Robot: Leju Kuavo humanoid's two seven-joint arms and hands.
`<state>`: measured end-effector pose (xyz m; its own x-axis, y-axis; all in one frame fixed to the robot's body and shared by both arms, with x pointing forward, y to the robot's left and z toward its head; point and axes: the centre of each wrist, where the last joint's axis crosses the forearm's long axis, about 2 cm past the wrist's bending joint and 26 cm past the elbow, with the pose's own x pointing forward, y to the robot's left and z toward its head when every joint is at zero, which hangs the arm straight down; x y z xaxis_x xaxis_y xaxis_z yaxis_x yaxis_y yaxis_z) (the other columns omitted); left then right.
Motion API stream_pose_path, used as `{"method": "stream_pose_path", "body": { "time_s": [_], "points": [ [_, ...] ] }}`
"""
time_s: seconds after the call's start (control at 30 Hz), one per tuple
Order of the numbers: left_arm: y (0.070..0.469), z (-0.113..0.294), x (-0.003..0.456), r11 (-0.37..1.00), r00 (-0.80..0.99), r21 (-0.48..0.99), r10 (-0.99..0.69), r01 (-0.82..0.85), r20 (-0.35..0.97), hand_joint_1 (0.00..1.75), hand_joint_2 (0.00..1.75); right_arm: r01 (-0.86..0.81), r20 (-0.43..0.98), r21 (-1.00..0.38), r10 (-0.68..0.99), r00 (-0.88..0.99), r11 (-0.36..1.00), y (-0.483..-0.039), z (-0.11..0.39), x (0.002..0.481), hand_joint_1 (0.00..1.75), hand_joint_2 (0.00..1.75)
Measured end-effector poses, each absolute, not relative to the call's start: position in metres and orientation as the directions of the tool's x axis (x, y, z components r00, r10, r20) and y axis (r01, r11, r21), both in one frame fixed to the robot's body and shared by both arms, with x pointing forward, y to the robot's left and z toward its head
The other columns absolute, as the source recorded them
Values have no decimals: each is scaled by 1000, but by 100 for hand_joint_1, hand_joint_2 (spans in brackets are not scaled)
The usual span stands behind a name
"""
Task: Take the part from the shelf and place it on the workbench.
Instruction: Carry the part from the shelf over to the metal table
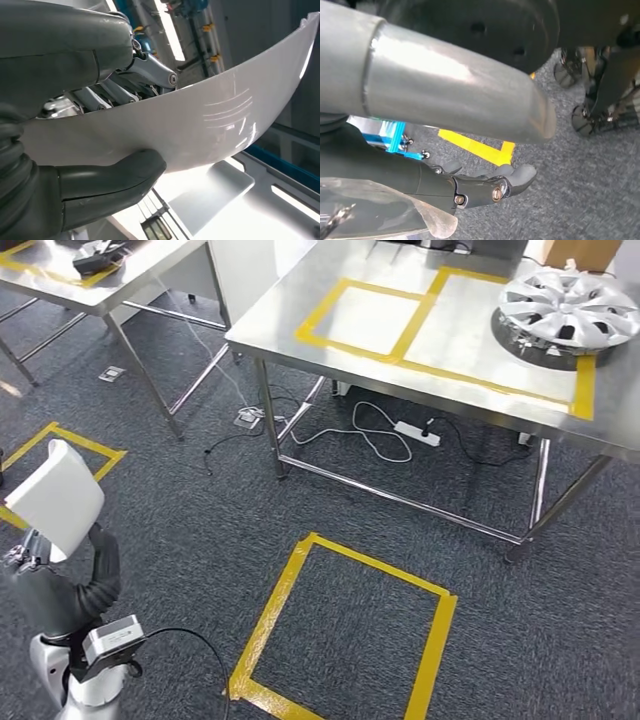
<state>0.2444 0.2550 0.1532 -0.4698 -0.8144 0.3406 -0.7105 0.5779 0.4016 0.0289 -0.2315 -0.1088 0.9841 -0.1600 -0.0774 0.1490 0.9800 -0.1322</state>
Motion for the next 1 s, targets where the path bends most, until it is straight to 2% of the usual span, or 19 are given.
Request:
{"method": "stream_pose_path", "body": {
  "time_s": [1.0],
  "points": [
    [256, 151, 240, 578, -464, 401, -813, -710, 350, 175, 175, 118, -44, -140, -125, 991, 983, -230, -109, 26, 0, 0]
  ]
}}
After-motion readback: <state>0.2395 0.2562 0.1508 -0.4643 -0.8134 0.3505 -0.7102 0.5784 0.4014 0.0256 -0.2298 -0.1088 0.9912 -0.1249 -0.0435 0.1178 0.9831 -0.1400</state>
